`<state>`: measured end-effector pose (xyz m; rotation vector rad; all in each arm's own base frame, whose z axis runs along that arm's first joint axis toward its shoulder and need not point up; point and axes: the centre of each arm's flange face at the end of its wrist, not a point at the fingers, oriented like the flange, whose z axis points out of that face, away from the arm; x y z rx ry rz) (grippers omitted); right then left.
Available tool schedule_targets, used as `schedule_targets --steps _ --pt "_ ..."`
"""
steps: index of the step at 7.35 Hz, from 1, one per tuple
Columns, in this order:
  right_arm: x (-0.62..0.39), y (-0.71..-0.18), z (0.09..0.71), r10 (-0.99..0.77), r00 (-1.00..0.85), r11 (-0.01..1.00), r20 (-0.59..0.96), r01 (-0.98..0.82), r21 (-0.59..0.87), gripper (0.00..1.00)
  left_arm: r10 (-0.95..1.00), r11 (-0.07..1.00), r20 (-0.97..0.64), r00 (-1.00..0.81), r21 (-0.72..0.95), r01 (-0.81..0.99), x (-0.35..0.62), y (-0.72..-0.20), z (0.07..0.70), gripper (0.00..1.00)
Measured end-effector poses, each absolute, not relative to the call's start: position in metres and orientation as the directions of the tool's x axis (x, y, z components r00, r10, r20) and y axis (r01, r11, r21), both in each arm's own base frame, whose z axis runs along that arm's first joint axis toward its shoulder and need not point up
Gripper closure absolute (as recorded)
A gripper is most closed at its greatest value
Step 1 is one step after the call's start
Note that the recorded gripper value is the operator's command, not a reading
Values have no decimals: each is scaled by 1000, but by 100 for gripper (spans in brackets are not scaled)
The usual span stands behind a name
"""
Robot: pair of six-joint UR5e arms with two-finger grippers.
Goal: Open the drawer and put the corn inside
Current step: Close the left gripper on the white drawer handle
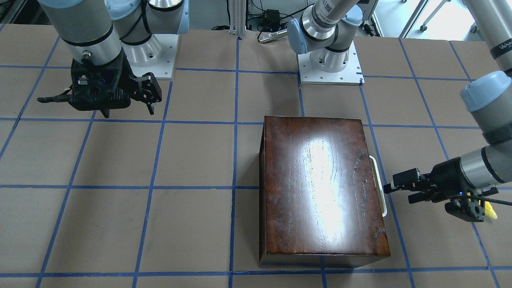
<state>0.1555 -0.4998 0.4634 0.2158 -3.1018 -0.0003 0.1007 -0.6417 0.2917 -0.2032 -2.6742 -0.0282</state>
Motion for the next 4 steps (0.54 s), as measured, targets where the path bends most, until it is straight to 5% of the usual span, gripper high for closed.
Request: schedule_targets --steps 4 --pt "155 -500 463 -138 -990 990 32 -138 2 0 138 988 455 -880 5 157 93 -641 279 0"
